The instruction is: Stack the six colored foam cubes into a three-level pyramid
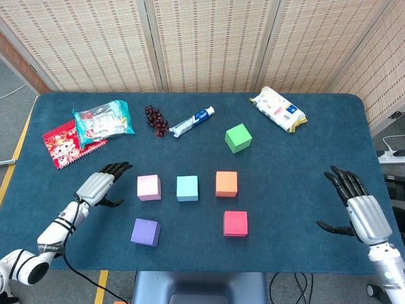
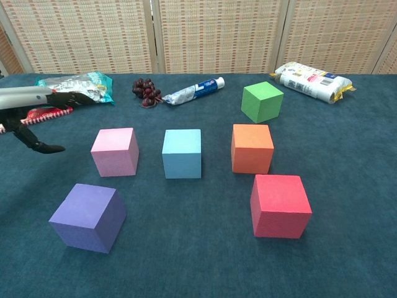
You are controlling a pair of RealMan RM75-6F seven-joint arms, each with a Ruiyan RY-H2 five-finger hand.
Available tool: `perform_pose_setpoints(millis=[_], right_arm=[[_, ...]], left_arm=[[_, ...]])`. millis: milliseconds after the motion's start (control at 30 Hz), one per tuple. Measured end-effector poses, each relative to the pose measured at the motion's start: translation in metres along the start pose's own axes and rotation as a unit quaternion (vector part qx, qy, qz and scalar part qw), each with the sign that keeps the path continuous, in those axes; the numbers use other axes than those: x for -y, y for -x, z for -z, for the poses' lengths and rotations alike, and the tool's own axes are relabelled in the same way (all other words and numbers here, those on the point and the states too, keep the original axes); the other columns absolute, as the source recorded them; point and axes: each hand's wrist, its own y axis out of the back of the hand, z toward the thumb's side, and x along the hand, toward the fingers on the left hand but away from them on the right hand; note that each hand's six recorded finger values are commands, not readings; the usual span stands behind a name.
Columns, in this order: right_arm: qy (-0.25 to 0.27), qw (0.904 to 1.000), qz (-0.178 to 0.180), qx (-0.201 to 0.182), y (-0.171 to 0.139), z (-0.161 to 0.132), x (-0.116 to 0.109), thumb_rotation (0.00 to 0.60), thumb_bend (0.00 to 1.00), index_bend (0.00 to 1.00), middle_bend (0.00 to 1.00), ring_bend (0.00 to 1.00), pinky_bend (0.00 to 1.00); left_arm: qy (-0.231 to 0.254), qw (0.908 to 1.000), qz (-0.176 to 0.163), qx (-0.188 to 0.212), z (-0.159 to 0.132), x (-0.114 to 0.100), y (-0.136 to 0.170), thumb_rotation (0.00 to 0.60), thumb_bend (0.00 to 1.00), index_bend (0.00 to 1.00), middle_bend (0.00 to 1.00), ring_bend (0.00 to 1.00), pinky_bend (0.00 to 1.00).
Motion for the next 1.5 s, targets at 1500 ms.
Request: perform_pose_setpoints(millis=[1500], right_arm=[[0.012,0.9992,-0.014,0.034,0.012,0.018,0.013,0.600,0.16,0.00,0.00,0.00,0.00]], left_arm=[[0.022,0.9973,0.008,0.069,-0.072,0.037,-0.075,0.600,0.30,0.31,0.37,0.33,0.32]])
